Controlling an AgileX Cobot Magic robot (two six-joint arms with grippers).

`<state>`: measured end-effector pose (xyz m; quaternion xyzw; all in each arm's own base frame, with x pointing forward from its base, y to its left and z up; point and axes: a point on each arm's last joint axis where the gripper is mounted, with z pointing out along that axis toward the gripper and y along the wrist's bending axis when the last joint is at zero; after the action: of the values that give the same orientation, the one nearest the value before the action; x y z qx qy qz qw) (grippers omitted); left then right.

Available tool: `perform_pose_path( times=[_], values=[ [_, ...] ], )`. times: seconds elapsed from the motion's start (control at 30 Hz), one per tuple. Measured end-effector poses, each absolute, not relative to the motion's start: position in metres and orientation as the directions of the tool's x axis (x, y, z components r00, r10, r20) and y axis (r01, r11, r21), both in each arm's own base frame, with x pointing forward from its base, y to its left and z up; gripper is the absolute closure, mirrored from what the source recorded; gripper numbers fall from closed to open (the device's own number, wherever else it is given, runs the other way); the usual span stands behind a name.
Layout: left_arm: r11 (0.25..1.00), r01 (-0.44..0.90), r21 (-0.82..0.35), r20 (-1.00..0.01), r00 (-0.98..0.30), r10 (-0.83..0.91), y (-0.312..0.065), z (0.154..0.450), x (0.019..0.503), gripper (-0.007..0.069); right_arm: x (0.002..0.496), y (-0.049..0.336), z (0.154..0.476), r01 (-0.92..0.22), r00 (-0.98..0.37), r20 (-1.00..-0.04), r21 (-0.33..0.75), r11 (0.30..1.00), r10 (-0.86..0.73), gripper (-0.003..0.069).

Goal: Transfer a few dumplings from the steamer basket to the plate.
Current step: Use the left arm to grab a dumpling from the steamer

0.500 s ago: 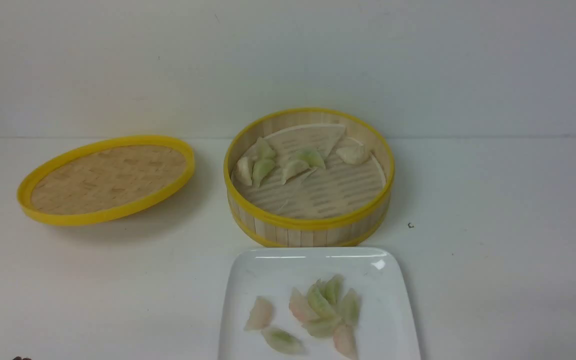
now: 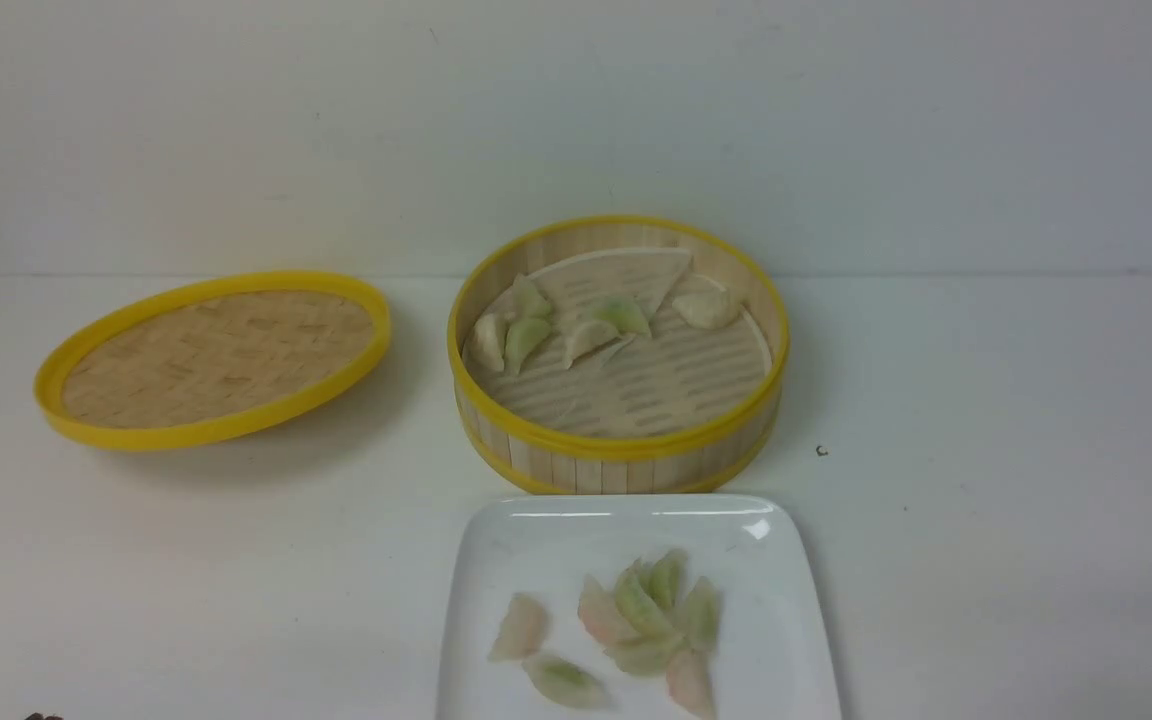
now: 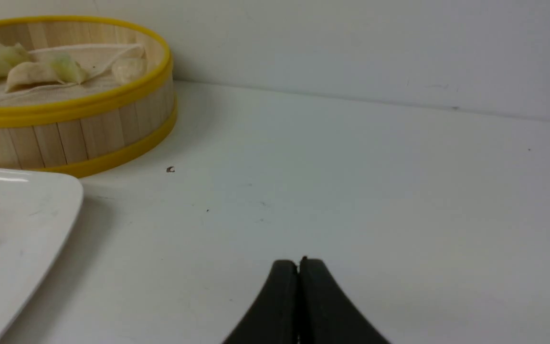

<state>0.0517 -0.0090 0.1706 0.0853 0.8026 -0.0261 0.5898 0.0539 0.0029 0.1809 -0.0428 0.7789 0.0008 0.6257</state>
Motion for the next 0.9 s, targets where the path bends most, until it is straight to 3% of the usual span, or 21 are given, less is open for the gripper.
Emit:
perform_pose_path(
  times=[0.33,0.47,0.5,0.6,0.67,0.7,0.73,0.8,0.9],
  values=[
    [0.983,0.156,0.101,-0.963,-0.233,0.136,-0.008,0.175,0.053,0.0635,0.054,0.003,0.181,-0.067,-0.206,-0.976,-0.061,0.996,-0.074,0.0673],
    [0.982,0.126,-0.139,-0.990,-0.005,-0.140,-0.007,0.198,0.056,0.0635,0.055,0.002,0.182,-0.065,-0.176,-0.980,-0.087,0.994,-0.097,0.0673],
    [0.977,0.125,-0.172,-0.983,0.046,-0.179,-0.007,0.203,0.056,0.0635,0.055,0.003,0.183,-0.064,-0.157,-0.985,-0.056,0.996,-0.066,0.0673],
    [0.957,0.127,-0.260,-0.929,0.238,-0.283,-0.001,0.221,0.054,0.0635,0.056,0.004,0.195,-0.065,-0.042,-0.982,0.188,0.980,0.186,0.0673],
    [0.942,0.135,-0.308,-0.866,0.370,-0.336,0.004,0.233,0.050,0.0635,0.056,0.003,0.204,-0.081,0.040,-0.926,0.371,0.925,0.375,0.0673],
    [0.938,0.138,-0.319,-0.857,0.380,-0.348,0.004,0.234,0.049,0.0635,0.056,0.003,0.205,-0.084,0.045,-0.911,0.405,0.910,0.410,0.0673],
    [0.919,0.155,-0.362,-0.808,0.441,-0.392,0.007,0.242,0.046,0.0635,0.056,0.001,0.210,-0.101,0.095,-0.854,0.503,0.858,0.512,0.0673],
    [0.896,0.188,-0.403,-0.778,0.444,-0.444,0.007,0.256,0.043,0.0635,0.055,-0.001,0.214,-0.113,0.137,-0.814,0.553,0.826,0.564,0.0673],
    [0.891,0.216,-0.400,-0.822,0.344,-0.453,0.001,0.292,0.043,0.0635,0.055,-0.002,0.217,-0.123,0.172,-0.782,0.586,0.801,0.599,0.0673]
  ],
)
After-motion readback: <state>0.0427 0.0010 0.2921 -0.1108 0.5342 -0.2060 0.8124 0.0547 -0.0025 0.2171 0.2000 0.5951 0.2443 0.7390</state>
